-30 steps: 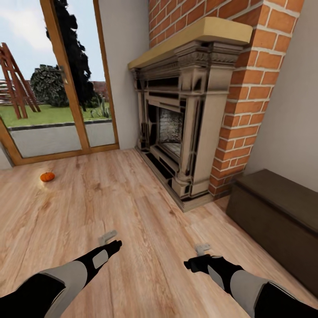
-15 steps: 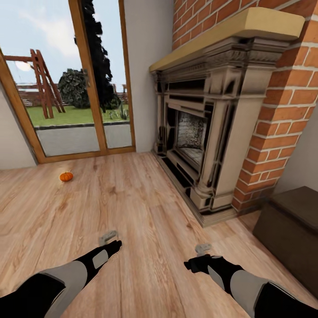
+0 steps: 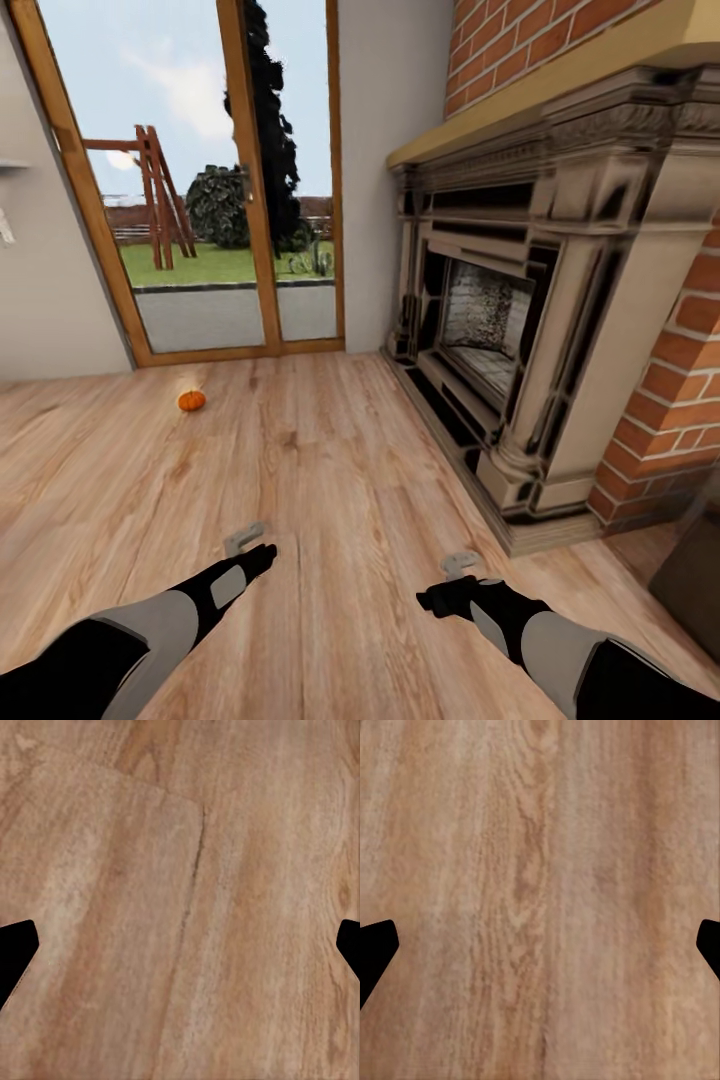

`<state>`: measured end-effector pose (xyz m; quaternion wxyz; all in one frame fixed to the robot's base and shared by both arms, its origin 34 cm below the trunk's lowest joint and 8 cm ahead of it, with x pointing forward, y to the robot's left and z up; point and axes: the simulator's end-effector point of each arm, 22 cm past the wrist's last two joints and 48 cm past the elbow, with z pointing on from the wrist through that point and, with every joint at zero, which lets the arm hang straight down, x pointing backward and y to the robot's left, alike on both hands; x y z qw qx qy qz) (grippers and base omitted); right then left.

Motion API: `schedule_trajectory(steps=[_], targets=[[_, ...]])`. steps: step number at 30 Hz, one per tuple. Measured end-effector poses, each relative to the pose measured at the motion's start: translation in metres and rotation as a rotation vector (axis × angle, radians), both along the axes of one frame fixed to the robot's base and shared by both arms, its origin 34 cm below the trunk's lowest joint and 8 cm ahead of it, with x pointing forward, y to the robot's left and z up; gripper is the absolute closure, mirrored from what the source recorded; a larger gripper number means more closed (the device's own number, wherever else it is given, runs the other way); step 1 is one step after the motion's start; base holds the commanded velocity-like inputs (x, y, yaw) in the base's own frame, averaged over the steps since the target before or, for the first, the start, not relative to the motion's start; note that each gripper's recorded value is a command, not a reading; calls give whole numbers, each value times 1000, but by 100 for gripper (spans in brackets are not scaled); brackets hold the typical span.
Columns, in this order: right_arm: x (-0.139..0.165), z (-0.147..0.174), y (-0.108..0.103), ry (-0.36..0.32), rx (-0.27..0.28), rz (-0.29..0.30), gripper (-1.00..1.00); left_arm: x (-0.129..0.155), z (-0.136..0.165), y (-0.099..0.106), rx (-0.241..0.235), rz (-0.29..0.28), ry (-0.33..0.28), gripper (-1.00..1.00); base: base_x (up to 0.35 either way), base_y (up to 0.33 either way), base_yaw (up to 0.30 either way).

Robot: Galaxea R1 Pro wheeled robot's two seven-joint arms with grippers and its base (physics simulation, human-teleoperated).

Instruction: Place each of the two pumpkins and all three candles from the living room inside a cabinet in the living room (use any cabinet), then make sure every cabinet is closed, and position the cauldron so it is next to a table in the living room.

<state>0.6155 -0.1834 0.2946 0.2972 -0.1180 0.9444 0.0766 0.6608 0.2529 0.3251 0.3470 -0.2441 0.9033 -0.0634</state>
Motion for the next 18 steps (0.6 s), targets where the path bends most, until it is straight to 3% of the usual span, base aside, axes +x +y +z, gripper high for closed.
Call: schedule_trajectory(steps=[5,13,18], targets=[[1,2,0,-5,-1,0,-100,1,3,-2,-3,-1,-5,-100,85,2,242],[2,6,0,-11,-1,1,-100,2,6,-2,-3,-1,-11,-100,308,0,245],[3,6,0,-13,1,1,-100,2,7,-3,-4,-2,-12,-100,333,0,71]])
